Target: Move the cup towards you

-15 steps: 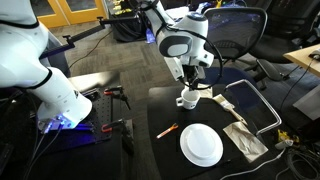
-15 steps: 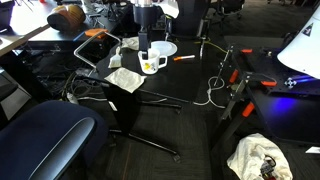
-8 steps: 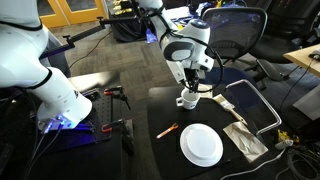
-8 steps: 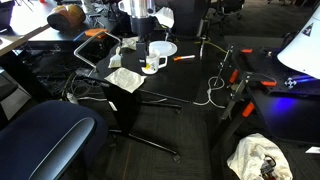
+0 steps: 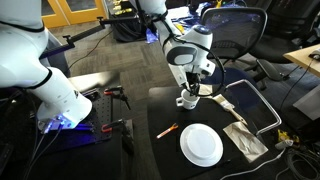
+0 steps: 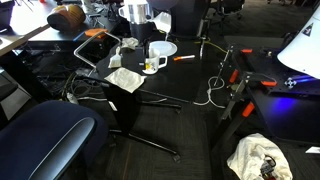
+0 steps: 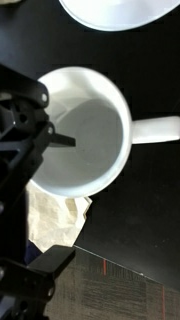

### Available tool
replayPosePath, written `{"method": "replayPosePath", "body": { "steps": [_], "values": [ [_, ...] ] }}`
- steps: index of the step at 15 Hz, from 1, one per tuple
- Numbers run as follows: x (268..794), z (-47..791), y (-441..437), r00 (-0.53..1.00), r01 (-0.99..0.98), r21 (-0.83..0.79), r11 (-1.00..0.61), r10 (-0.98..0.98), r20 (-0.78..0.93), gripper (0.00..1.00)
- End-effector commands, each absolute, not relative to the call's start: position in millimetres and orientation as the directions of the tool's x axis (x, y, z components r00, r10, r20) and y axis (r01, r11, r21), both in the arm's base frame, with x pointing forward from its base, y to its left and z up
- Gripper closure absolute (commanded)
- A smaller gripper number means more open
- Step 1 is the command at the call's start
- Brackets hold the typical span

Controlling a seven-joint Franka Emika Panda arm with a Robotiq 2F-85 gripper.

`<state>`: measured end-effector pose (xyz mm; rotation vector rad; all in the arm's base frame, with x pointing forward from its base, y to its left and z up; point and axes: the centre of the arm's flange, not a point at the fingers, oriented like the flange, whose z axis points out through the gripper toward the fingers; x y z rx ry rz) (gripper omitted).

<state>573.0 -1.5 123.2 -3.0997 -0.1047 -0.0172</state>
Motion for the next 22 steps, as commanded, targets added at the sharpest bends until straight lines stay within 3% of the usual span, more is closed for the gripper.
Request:
{"method": "replayPosePath", "body": {
  "steps": [1,11,22],
  "values": [
    [581,120,-2,0.999,0.028,-0.028,-0.999,0.029,-0.021,0.26],
    [580,115,-6,0.999,-0.001,-0.035,-0.999,0.000,-0.033,1.00],
    [537,129,8,0.972,-0.189,0.009,-0.982,-0.189,-0.136,0.97]
  ]
}}
